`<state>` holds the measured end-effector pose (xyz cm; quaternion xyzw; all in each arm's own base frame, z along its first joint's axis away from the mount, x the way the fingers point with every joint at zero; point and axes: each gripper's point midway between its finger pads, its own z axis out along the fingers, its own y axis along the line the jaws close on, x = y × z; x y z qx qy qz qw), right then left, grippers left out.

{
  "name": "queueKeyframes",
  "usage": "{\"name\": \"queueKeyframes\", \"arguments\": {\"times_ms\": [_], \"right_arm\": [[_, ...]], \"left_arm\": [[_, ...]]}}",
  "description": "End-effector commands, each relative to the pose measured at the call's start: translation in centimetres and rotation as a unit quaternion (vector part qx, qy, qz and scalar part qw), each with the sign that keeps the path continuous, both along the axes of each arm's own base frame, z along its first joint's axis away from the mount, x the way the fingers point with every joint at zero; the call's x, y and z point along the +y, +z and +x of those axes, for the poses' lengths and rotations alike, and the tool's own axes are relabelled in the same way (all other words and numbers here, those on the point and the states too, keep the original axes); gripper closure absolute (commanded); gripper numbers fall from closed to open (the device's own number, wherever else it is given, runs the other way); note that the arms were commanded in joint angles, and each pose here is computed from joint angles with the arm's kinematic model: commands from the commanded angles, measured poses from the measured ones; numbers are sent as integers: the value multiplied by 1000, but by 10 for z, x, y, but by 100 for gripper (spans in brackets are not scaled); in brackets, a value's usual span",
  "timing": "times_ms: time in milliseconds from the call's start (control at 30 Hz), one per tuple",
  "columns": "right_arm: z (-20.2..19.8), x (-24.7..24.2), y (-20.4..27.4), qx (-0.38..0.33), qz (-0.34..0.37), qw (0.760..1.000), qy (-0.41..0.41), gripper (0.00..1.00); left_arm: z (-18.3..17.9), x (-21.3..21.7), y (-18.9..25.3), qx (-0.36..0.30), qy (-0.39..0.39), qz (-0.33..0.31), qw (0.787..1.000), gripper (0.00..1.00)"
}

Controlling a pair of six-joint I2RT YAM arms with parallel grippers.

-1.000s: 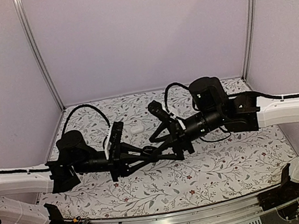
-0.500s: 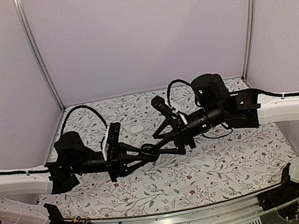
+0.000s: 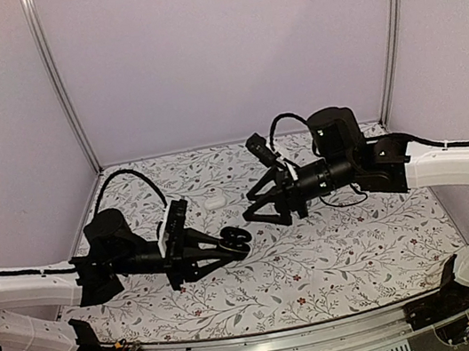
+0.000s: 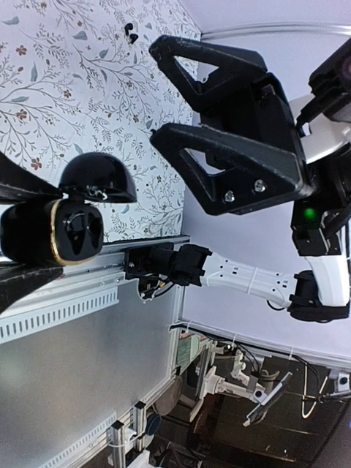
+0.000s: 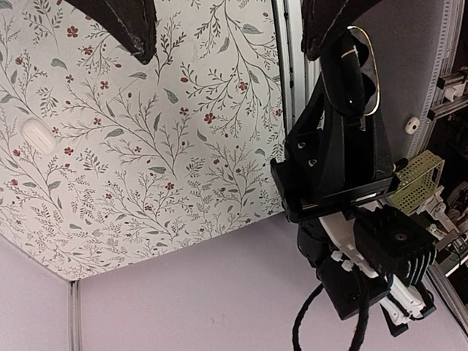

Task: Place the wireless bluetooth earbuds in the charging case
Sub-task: Open the charging case, then pick up the left earbud from the center of the board.

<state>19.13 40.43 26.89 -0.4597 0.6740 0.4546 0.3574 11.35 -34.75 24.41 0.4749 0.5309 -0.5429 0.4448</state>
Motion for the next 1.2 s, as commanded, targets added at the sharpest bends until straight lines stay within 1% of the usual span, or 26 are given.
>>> {"name": "queueKeyframes", "arguments": {"times_ms": [0,67,100,200,267,367,467,567,600,700,733,800,933,1000,1167], "right_arm": [[12,-18,18,-22,33,999,-18,33],[30,-35,21,-23,45,998,-44,32],[41,-44,16,-12,45,997,-59,32],[86,-79,-14,31,19,990,-135,33],[117,-105,-37,60,1,980,-191,36],[158,-145,-68,89,-24,957,-276,39],[190,-169,-86,93,-44,939,-330,40],[218,-181,-112,88,-97,920,-370,40],[228,-183,-124,89,-118,913,-380,40],[252,-189,-138,76,-169,899,-396,42],[257,-190,-151,82,-190,895,-396,43],[269,-189,-156,79,-203,891,-398,44],[287,-193,-167,76,-237,877,-412,45],[294,-193,-174,68,-256,875,-404,45],[303,-194,-198,73,-291,868,-396,46]], "left_arm": [[-1,5,0,-33,8,-8,999,100],[1,5,-4,-34,17,-6,999,100],[3,5,-6,-32,22,-4,999,100],[4,5,-6,-30,24,-5,999,100],[3,7,-5,-30,26,-9,999,100],[4,8,-3,-31,31,-11,999,100],[4,9,-2,-32,31,-11,999,100],[4,8,-3,-31,31,-7,999,100],[4,9,-3,-32,31,-7,999,100],[5,9,-5,-29,34,-4,999,100],[5,9,-5,-30,34,-4,999,100],[5,9,-6,-28,35,-4,999,100],[4,10,-6,-30,36,-3,999,100],[4,11,-6,-31,36,-3,999,100],[4,10,-7,-32,36,-1,999,100]]}}
